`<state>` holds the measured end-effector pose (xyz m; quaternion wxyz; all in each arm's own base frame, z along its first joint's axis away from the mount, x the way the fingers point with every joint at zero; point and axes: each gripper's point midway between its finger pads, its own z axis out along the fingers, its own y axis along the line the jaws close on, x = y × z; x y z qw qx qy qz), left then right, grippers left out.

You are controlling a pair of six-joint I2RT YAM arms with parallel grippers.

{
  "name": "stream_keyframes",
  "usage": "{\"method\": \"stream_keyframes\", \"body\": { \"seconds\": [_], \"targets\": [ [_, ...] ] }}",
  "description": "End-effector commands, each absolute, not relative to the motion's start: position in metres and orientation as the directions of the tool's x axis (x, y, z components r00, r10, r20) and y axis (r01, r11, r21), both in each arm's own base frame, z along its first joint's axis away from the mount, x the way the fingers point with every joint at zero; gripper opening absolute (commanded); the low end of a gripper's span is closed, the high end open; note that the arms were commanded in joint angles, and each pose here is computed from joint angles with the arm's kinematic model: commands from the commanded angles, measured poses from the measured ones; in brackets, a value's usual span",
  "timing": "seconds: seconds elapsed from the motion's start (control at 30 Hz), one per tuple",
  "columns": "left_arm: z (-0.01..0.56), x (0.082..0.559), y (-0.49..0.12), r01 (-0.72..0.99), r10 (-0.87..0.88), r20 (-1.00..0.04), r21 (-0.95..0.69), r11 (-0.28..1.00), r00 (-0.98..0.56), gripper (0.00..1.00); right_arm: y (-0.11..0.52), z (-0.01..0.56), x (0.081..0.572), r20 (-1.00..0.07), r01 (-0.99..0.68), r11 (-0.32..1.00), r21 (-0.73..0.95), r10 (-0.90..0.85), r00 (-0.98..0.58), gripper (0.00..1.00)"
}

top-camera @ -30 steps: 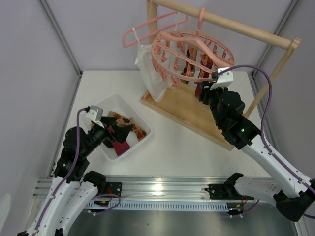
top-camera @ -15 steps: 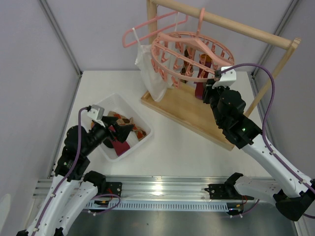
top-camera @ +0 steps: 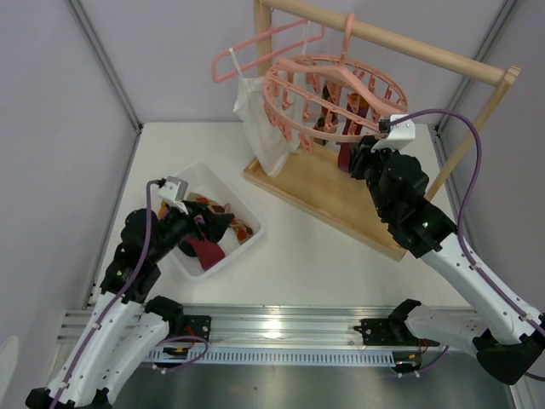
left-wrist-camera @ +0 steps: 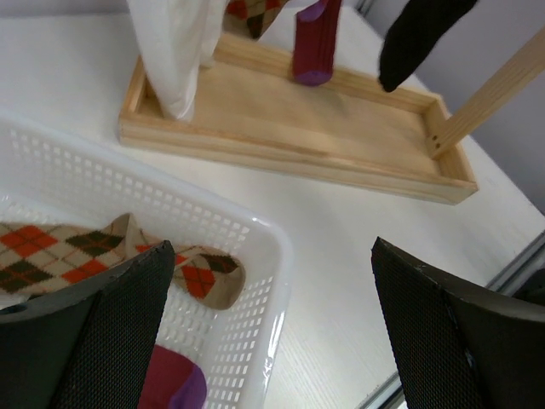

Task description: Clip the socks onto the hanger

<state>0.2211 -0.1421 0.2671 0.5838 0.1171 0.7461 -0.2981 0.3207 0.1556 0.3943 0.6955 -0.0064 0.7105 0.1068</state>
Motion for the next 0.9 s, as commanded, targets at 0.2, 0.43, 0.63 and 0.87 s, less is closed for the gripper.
{"method": "stream_keyframes", "body": {
  "seconds": [0.2, 0.43, 0.63, 0.87],
  "targets": [
    [0.214, 0.268, -0.106, 0.14, -0.204, -0.817, -0.326, 0.935, -0.54, 0.99, 0.161, 0.403, 0.317, -0.972, -0.217, 0.948, 0.233, 0.23, -0.039, 0.0],
    [0.181, 0.313, -0.059, -0.211, -0.403, -0.704, -0.348, 0.913, -0.585, 0.96, 0.163, 0.384, 0.322, -0.974, -0.233, 0.946, 0.225, 0.211, -0.085, 0.0],
    [0.146, 0.35, -0.021, -0.424, -0.481, -0.618, -0.25, 0.87, -0.622, 0.86, 0.168, 0.376, 0.322, -0.971, -0.276, 0.932, 0.235, 0.213, -0.109, 0.0],
    [0.1, 0.367, -0.012, -0.493, -0.504, -0.482, -0.162, 0.855, -0.717, 0.77, 0.165, 0.373, 0.327, -0.973, -0.288, 0.931, 0.225, 0.202, -0.107, 0.0]
  ]
}}
